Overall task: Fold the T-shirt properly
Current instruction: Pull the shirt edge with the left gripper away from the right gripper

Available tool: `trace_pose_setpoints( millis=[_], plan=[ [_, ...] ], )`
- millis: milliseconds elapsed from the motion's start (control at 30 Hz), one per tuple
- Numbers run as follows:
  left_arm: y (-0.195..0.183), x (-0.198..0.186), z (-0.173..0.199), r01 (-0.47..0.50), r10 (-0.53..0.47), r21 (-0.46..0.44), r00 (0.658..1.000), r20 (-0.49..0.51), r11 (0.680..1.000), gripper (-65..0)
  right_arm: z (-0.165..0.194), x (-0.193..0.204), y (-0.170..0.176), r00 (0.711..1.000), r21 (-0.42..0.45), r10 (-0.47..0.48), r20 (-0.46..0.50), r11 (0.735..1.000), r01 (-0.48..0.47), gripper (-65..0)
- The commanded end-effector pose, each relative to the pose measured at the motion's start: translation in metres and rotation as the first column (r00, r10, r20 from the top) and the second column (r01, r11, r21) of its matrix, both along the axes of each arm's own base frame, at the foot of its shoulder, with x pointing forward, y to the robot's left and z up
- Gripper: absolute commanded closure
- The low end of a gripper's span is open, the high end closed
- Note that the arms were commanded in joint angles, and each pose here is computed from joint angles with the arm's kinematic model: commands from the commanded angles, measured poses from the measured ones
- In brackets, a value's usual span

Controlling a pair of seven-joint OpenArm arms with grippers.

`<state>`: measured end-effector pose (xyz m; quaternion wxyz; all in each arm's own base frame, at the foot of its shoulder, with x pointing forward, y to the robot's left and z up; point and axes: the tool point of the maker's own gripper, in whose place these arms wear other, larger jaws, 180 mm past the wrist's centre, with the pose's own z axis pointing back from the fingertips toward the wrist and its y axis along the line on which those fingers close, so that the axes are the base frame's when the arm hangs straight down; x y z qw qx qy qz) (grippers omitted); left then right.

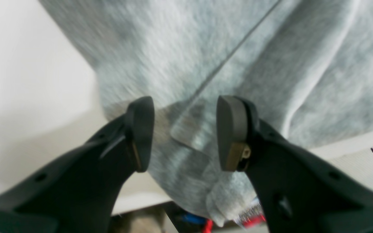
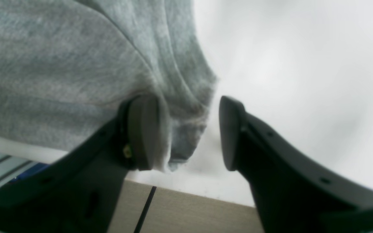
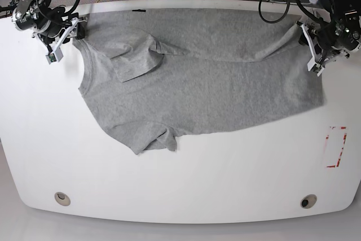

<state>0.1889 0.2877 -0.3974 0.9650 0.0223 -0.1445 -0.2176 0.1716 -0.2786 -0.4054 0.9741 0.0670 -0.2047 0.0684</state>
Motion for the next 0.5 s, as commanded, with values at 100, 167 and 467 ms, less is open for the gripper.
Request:
trace_pose_setpoints(
  millis=[100,167,467],
  plan=[
    [0.0059,0.0008,0.0024,-0.001,0.001,0.011,1.000,0.001,1.000,-28.9,0.0086,0.0068,-0.0061,0.999,-0.020,0.007,0.031,1.000,-0.007,-28.9],
    [0.0055,-0.0004,0.0016,0.001,-0.001,0.011,1.000,-0.003,1.000,-28.9,0.0086,0.0068,-0.0061,0.999,-0.020,0.007,0.031,1.000,-0.007,-28.9],
    [0.0049,-0.0028,-0.0009,-0.003,0.003,0.006,1.000,-0.011,1.000,-28.7,0.0086,0.0068,-0.0061,0.999,-0.020,0.007,0.031,1.000,-0.007,-28.9]
  ],
)
